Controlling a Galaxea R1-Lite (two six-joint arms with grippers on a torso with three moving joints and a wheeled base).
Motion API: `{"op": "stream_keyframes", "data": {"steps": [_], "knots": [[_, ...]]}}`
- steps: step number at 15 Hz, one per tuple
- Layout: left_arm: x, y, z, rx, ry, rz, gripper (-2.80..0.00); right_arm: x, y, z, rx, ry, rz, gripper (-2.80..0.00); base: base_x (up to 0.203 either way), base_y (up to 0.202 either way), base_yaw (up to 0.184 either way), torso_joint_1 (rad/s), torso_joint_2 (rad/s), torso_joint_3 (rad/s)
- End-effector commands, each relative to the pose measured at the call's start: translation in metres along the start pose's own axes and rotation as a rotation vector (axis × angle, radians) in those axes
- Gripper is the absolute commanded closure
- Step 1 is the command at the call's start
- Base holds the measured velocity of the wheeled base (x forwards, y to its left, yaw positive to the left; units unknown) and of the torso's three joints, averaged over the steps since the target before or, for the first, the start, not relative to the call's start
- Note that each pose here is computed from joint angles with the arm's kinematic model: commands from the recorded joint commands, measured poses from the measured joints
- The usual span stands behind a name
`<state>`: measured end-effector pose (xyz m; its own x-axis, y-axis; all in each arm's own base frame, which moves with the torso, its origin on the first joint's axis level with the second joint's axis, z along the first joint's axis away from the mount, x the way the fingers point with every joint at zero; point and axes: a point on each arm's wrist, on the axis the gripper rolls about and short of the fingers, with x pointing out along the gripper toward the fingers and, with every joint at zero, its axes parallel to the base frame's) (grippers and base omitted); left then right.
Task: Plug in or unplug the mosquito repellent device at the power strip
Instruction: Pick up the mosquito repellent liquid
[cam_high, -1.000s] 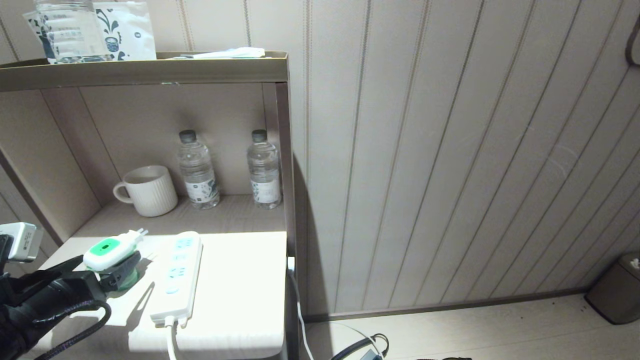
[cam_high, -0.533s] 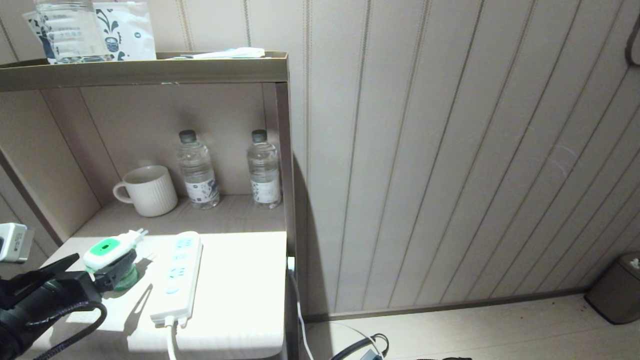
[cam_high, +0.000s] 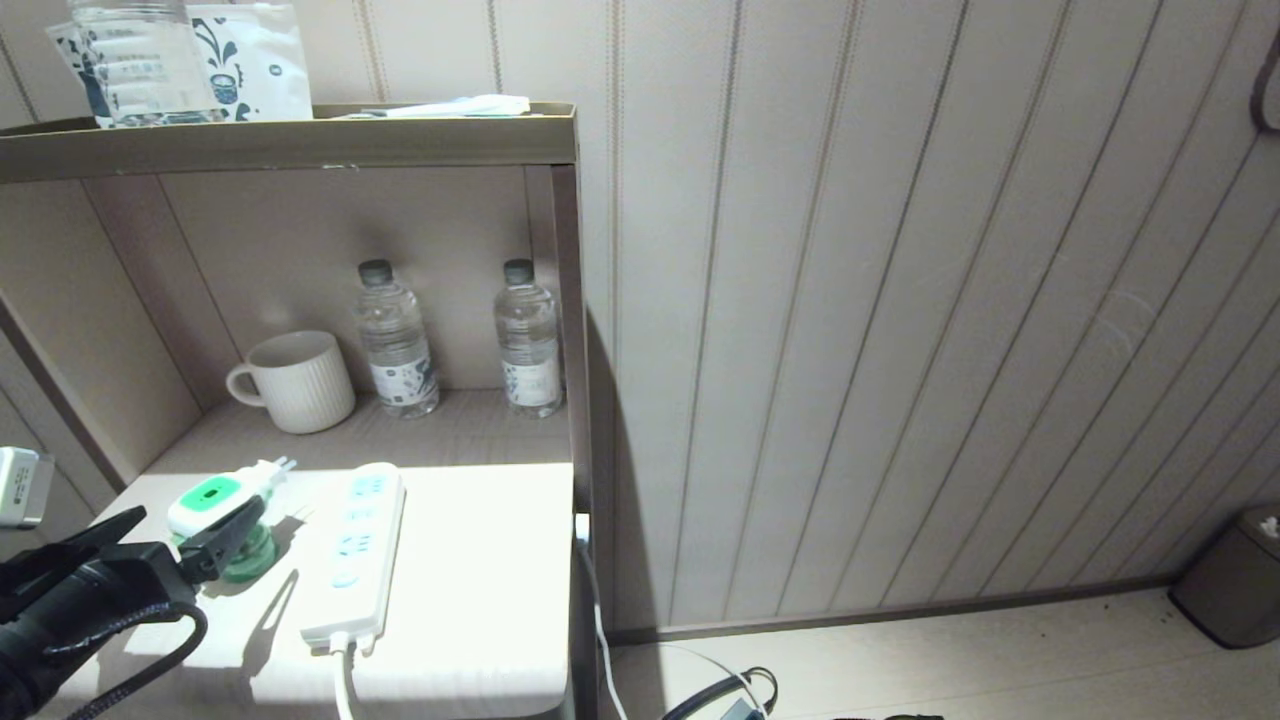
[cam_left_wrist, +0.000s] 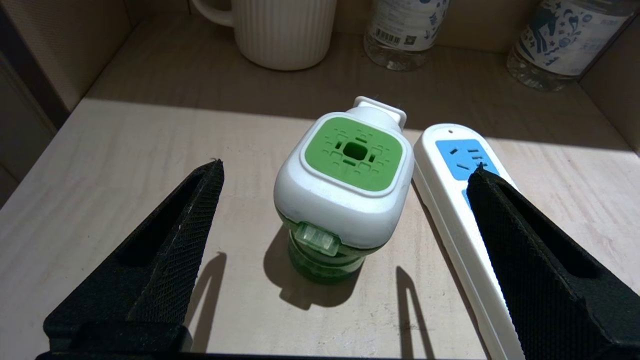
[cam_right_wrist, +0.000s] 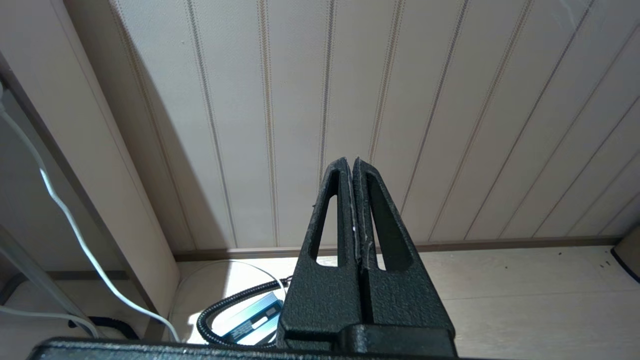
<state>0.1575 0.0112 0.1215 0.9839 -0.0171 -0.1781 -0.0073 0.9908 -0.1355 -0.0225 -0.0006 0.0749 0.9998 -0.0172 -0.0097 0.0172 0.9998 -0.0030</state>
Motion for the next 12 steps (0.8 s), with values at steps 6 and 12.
{"op": "stream_keyframes", "data": {"steps": [6,12], "knots": [[-0.0034,0.0,-0.0021,-0.007,0.001,0.001,-2.8,0.0001,0.0,0.0,-0.006,0.001,0.0,0.0,0.0,0.0,0.0,0.0,0.0,0.0],[-0.0058,-0.0002,-0.0027,-0.014,-0.001,0.0,-2.8,0.0001,0.0,0.0,-0.006,0.001,0.0,0.0,0.0,0.0,0.0,0.0,0.0,0.0]]}}
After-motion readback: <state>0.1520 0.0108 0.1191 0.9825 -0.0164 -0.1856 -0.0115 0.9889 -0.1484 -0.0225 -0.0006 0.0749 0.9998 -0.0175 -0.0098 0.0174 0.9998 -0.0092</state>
